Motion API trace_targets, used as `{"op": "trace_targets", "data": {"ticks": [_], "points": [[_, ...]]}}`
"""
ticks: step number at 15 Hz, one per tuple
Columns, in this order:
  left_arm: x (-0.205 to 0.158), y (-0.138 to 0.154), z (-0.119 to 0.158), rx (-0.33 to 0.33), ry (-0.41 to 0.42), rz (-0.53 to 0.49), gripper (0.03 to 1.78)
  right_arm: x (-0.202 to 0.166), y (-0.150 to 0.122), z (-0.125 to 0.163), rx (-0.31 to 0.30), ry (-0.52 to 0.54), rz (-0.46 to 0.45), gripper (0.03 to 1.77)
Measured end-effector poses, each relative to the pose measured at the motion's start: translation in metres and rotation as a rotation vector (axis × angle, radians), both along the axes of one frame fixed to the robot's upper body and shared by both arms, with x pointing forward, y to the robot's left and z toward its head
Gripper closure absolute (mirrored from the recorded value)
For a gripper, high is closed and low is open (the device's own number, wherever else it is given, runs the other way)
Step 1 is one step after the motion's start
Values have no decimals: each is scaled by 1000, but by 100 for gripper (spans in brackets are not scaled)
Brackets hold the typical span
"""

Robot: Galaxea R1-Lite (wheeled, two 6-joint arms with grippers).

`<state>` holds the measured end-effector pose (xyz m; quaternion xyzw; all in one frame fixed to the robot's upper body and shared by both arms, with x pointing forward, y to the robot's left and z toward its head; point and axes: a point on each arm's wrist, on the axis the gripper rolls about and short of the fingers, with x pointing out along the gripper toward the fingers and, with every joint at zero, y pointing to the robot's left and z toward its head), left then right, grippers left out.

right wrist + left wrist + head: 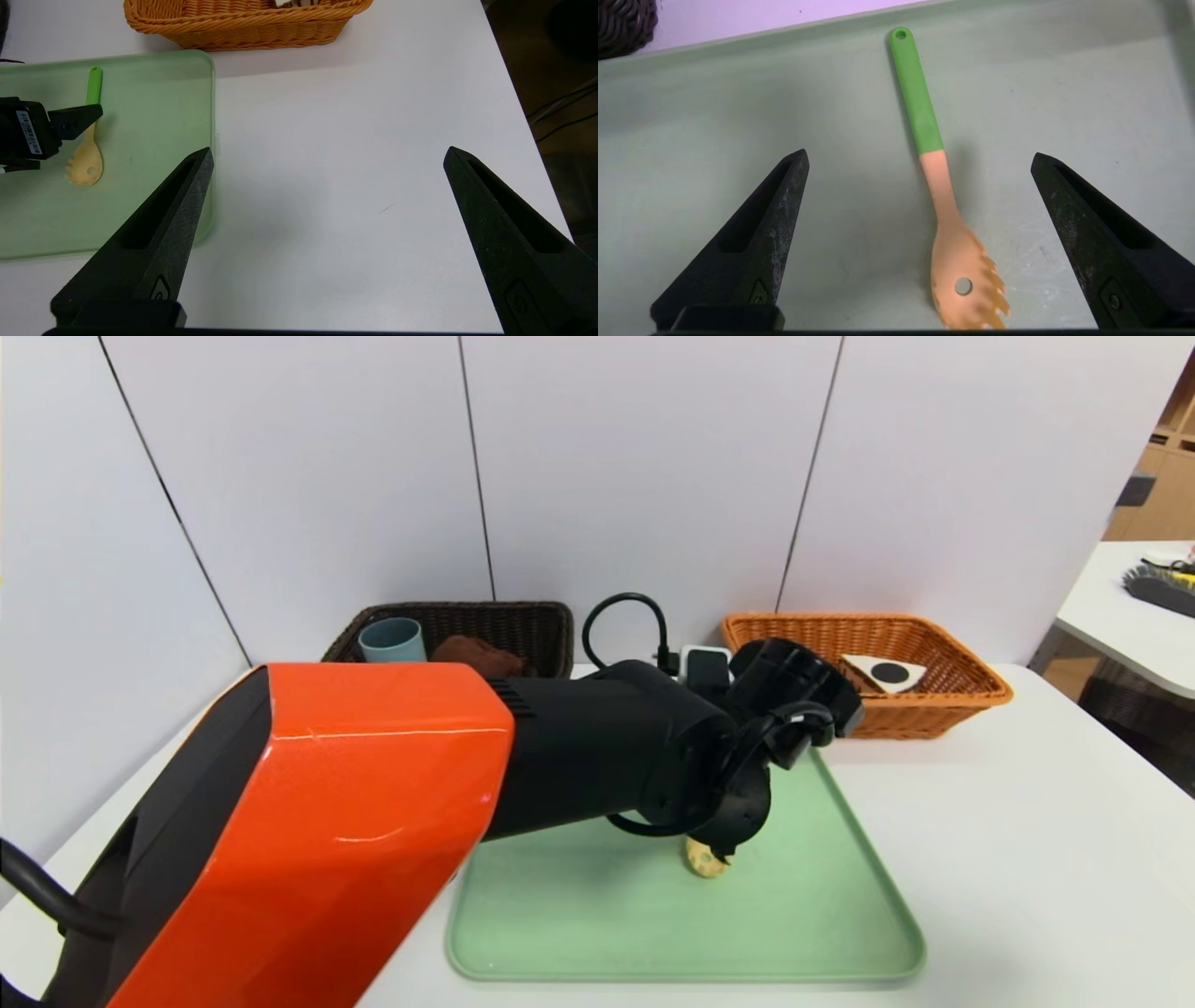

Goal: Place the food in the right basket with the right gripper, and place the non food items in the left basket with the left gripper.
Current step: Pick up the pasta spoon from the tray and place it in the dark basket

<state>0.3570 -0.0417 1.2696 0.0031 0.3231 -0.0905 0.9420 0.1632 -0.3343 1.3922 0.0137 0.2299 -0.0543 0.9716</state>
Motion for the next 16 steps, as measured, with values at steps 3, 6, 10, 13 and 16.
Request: {"op": "trace_targets", "data": {"ticks": [3, 6, 10, 13, 16], "points": [[-1, 1, -3, -13, 25, 22, 12, -1, 0, -2, 0, 2, -1, 10], [-1, 1, -6, -4, 32, 22, 12, -2, 0, -3, 1, 6, 1, 10], [-1, 0, -12, 19, 52, 17, 12, -4, 0, -4, 1, 4, 1, 10], [0, -1, -17, 34, 60, 15, 12, -6, -1, -7, 34, 5, -15, 10], [1, -1, -20, 31, 73, 4, 12, -7, -1, -8, 35, 4, -17, 10]]}}
